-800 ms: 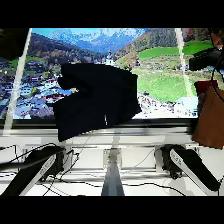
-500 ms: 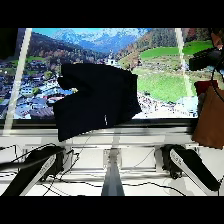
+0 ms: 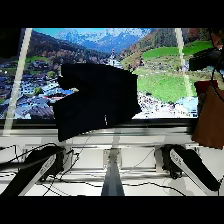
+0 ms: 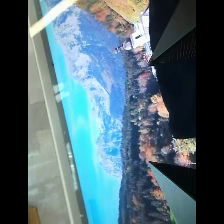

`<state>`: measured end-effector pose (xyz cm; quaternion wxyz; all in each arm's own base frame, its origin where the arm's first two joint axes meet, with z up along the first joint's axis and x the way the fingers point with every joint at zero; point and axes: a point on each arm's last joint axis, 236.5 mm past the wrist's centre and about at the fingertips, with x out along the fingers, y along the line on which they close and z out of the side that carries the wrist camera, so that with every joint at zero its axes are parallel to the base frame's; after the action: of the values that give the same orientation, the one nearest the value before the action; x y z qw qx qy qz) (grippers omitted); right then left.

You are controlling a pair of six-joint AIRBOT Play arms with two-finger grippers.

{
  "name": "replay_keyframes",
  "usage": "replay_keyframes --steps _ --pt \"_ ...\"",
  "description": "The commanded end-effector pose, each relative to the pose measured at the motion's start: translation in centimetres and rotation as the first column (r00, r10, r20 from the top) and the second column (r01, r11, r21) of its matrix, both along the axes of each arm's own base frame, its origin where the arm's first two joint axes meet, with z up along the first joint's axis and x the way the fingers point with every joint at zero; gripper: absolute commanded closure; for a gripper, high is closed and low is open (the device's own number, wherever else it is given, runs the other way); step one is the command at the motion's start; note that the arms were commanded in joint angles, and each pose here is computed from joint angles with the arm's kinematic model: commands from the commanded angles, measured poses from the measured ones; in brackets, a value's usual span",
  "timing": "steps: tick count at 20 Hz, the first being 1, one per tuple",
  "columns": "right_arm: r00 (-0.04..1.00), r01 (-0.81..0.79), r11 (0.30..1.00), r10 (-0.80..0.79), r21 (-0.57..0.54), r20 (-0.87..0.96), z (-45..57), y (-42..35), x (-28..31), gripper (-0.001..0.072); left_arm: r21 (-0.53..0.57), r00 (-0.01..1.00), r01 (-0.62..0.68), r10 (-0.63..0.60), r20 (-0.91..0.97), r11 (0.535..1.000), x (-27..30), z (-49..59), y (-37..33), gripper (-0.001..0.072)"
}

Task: Fold the clothes and pants, and hang the long-sleeved shirts on hangers.

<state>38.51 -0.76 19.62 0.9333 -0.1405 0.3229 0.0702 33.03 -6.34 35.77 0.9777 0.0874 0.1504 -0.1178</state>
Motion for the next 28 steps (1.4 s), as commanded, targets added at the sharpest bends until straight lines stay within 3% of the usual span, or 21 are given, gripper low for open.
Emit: replay_keyframes --steps 1,9,14,15,17,18,21,23,24,25,26,28 --pt "1.000 -0.001 1.000 0.001 0.000 0.001 0.1 0.0 0.0 0.0677 0.003 1.000 0.000 0.000 -0.026 1.000 0.8 -0.9 -0.1 0.0011" --pt "1.000 -0.001 1.000 0.001 0.000 0.003 0.1 0.0 0.0 0.0677 -0.076 0.997 0.007 -0.013 -0.079 0.997 1.4 -1.9 -1.1 0.0011" --pt "1.000 -0.003 1.000 0.003 0.016 0.017 0.4 0.3 0.2 0.0677 -0.071 0.993 -0.001 -0.008 -0.115 0.997 3.3 -3.5 -1.3 0.0025" --pt "0.999 -0.007 0.999 0.005 0.040 0.039 0.8 0.7 0.6 0.0676 -0.075 0.991 -0.001 -0.009 -0.132 0.997 3.8 -4.1 -1.4 0.0121" --pt "1.000 -0.014 0.998 0.014 0.061 0.003 -0.1 1.2 0.2 0.0677 -0.063 0.982 -0.004 -0.008 -0.188 0.998 4.8 -6.0 -1.5 0.0545" --pt "0.998 -0.012 0.999 0.015 0.052 -0.059 -1.9 1.0 -0.2 0.0678 -0.057 0.975 -0.005 -0.008 -0.221 0.998 5.2 -7.0 -1.6 0.0657" --pt "0.937 -0.001 0.997 0.025 0.071 -0.349 -10.8 0.9 -3.3 0.0678 -0.036 0.941 -0.001 -0.011 -0.339 0.999 5.4 -10.4 -1.8 0.0654" --pt "0.863 0.013 0.983 0.082 0.185 -0.499 -16.3 3.2 -5.7 0.0662 -0.024 0.917 0.002 -0.011 -0.400 1.000 5.4 -12.1 -1.8 0.0654" --pt "0.835 0.035 0.963 0.118 0.266 -0.537 -18.2 5.0 -6.6 0.0515 -0.020 0.907 0.003 -0.011 -0.421 1.000 5.5 -12.8 -1.8 0.0654" --pt "0.815 0.063 0.938 0.149 0.341 -0.560 -19.5 6.6 -7.1 0.0308 -0.018 0.900 0.004 -0.011 -0.435 1.000 5.5 -13.3 -1.9 0.0654" --pt "0.796 0.097 0.909 0.174 0.406 -0.580 -20.6 7.9 -7.5 0.0255 -0.019 0.895 0.005 -0.013 -0.445 1.000 5.7 -13.6 -1.9 0.0654" --pt "0.746 0.203 0.868 0.163 0.454 -0.646 -22.7 8.9 -7.9 0.0255 -0.017 0.890 0.005 -0.012 -0.455 1.000 5.9 -14.1 -2.0 0.0654"
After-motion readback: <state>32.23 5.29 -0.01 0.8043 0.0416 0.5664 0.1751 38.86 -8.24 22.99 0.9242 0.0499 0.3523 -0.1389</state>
